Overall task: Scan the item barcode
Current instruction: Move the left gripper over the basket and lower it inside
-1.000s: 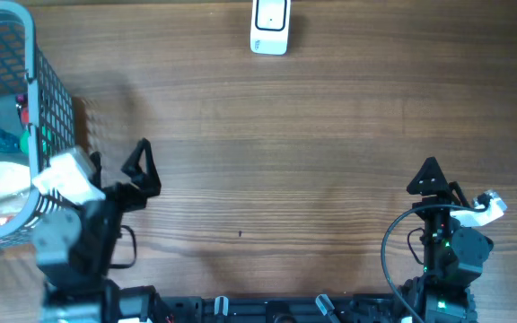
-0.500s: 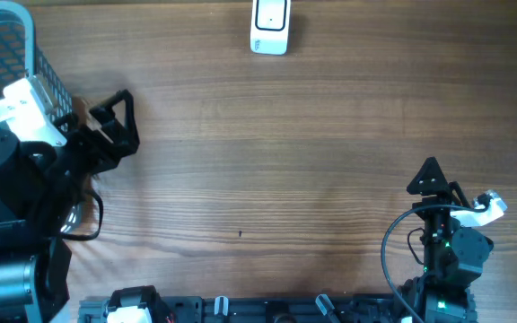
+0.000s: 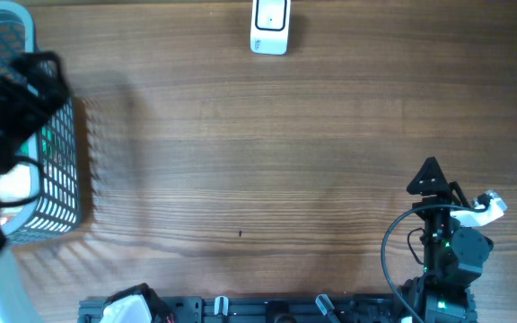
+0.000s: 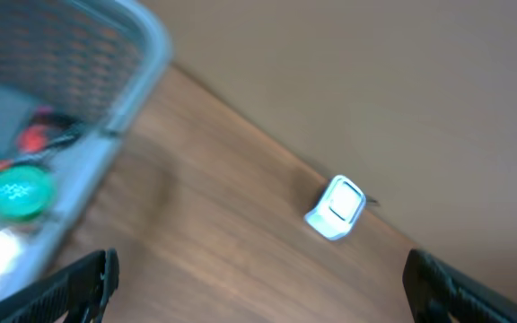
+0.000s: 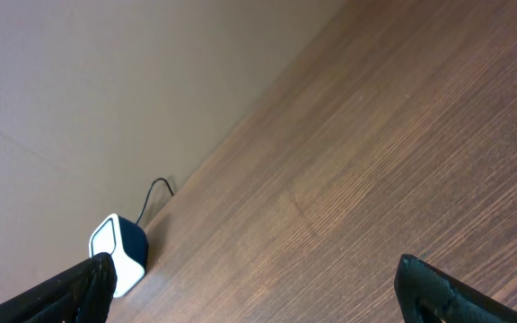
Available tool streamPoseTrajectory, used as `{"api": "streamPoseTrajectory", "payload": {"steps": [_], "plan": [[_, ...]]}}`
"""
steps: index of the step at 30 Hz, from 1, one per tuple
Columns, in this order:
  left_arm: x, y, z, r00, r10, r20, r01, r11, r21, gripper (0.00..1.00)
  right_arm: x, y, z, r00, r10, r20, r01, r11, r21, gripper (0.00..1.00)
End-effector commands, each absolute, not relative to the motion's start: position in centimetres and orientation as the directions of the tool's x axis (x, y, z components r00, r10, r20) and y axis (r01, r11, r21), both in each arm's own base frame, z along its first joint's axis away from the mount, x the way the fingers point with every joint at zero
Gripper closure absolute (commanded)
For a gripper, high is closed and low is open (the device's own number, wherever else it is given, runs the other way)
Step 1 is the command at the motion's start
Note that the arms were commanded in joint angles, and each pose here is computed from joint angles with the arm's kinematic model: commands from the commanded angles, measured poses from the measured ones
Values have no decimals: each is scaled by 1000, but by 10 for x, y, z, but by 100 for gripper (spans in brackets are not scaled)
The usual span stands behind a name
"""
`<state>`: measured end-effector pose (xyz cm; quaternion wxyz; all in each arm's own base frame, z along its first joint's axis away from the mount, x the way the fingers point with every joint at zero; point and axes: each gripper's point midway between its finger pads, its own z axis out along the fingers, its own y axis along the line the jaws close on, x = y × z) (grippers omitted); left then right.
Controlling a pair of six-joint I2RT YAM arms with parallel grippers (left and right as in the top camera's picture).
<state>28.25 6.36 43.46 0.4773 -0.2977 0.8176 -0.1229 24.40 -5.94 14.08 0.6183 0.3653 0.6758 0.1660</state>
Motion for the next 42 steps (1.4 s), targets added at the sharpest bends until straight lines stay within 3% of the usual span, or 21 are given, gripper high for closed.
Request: {"api": "streamPoseTrajectory", "payload": {"steps": [1,5,10,15,29,42], "plan": [[275,105,436,-299,-666,-683,-497,720,-485,0,243,-63,143,49,681,-731,297,688,662,0],[262,137,427,-238,-713,-659,-594,644,-482,0,243,-63,143,49,681,-730,297,688,662,0],[233,185,426,-11,-779,-627,-748,423,-512,0,243,-63,143,49,681,-731,297,688,662,0],[215,214,426,139,-752,-644,-822,274,-499,0,243,-63,143,49,681,-731,297,688,662,0],[246,282,353,203,-794,-573,-929,28,-369,0,243,-63,143,50,681,-731,297,688,662,0],[302,335,252,160,-859,-487,-968,-41,-247,0,243,-63,143,49,681,-730,297,688,662,0]]}}
